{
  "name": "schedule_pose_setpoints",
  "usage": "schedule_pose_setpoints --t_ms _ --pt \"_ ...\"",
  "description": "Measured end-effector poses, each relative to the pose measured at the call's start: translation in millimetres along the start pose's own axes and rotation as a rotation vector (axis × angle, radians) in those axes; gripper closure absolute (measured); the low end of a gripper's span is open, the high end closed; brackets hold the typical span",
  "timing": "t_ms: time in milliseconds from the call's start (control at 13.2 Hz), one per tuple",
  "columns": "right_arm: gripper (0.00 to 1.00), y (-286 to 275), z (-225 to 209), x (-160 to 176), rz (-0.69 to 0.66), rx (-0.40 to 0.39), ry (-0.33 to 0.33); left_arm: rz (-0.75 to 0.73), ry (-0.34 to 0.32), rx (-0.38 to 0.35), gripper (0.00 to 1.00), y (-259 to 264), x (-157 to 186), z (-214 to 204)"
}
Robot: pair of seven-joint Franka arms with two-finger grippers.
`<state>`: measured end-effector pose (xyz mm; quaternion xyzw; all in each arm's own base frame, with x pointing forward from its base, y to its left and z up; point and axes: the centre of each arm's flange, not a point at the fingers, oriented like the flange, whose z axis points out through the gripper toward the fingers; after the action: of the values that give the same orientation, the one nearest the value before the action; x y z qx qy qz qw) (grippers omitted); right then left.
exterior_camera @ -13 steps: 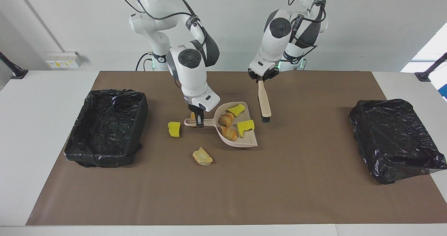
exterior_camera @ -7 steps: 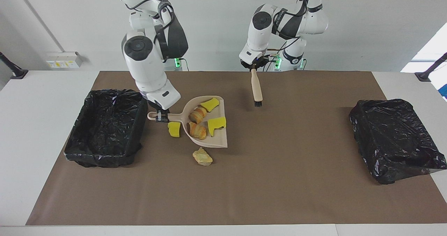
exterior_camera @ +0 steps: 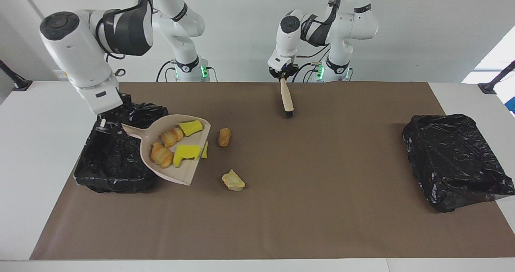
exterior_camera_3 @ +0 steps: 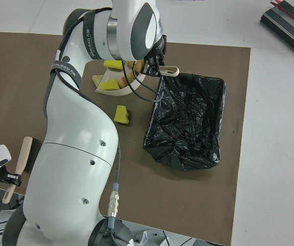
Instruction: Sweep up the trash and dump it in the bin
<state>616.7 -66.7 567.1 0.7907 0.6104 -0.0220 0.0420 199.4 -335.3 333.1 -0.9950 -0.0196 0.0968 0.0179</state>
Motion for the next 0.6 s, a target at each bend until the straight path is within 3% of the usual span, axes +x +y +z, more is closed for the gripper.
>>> schedule_pose_setpoints --t_ms 151,302,604 --pt "0.68 -1 -5 -57 0.057 0.007 -0.052 -0.006 0.004 0.0 0.74 -2 0 0" --pt "0.68 -1 0 -104 0.069 0.013 -0.163 -0.01 0.0 -0.001 0.74 -3 1 2" --pt "0.68 -24 20 -112 0.018 0.058 -0.372 0.022 -0.009 -0.008 0.74 -5 2 3"
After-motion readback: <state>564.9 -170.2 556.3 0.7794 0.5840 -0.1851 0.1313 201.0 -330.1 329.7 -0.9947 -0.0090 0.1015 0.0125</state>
